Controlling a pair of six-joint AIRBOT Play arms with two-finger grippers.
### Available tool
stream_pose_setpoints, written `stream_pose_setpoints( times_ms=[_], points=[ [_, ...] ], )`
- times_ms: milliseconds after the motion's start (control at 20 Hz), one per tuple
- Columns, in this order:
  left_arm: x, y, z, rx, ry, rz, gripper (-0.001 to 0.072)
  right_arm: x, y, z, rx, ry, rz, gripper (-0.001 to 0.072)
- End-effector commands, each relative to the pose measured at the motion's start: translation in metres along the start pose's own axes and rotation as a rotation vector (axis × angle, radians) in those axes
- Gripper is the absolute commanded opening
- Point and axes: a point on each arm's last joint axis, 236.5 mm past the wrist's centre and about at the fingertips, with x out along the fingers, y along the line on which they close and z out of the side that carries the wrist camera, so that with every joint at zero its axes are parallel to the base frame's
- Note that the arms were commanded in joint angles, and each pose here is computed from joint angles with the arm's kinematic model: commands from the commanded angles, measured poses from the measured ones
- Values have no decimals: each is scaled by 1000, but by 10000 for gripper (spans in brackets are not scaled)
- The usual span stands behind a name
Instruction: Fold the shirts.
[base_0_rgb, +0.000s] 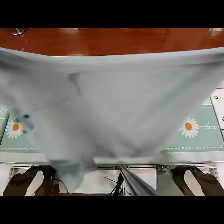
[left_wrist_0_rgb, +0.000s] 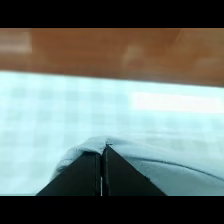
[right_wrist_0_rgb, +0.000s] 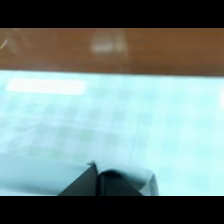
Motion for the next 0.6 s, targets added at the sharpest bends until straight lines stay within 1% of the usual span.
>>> stream_pose_setpoints(
  times_ms=[0,150,250,400,550],
  points=[
    [99,26,-26,-145,93,-31,16,92,-53,-21,131,106,40,35],
    [172,45,-43,-270,149,-51,16,163,-89,-26,249,134,87,34],
    [214,55,-62,-322,186,-46,16,205,-115,-29,330,148,94,35],
    [261,63,-80,-340,190,-24,17,258,-146,-31,424,163,109,34],
    [295,66,-88,-342,155,-3,16,302,-161,-37,485,182,110,35]
  ],
)
